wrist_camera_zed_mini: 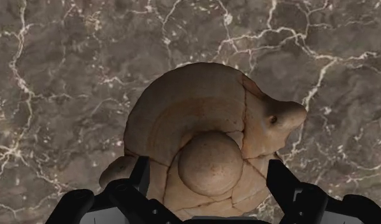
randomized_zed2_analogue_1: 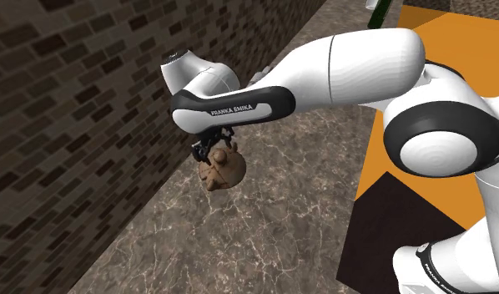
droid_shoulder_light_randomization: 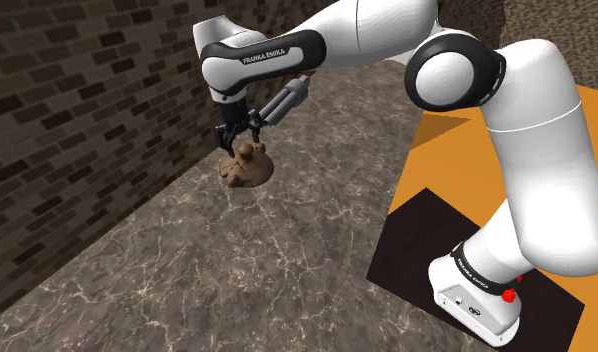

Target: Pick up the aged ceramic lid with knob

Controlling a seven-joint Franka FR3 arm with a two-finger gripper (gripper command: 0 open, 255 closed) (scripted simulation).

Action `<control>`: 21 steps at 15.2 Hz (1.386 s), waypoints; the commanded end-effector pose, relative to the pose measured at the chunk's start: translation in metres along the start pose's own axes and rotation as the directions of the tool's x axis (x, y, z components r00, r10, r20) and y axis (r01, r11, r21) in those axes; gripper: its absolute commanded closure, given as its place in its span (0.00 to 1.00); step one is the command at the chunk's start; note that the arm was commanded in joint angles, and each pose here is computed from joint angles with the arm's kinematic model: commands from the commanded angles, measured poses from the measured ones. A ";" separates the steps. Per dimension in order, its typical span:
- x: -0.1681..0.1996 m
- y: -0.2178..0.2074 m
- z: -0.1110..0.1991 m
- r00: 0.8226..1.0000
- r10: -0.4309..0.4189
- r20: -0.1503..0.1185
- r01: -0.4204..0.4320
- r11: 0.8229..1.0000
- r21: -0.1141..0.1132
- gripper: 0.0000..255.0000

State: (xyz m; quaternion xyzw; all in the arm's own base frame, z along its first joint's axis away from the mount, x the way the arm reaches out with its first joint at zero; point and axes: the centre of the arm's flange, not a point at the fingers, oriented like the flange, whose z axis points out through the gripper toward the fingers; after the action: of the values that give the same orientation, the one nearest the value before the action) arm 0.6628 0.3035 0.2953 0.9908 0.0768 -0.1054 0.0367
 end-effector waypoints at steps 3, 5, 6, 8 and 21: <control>0.001 -0.001 0.009 1.000 0.000 0.000 0.000 1.000 0.000 1.00; 0.001 -0.001 0.009 1.000 0.000 0.000 0.000 1.000 0.000 1.00; 0.001 -0.001 0.009 1.000 0.000 0.000 0.000 1.000 0.000 1.00; 0.001 -0.001 0.009 1.000 0.000 0.000 0.000 1.000 0.000 1.00; -0.009 0.002 -0.038 1.000 0.000 0.000 0.000 1.000 0.000 1.00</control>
State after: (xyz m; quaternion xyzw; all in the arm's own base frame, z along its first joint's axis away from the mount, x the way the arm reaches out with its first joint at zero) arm 0.6612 0.3045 0.3283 0.9908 0.0767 -0.1053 0.0367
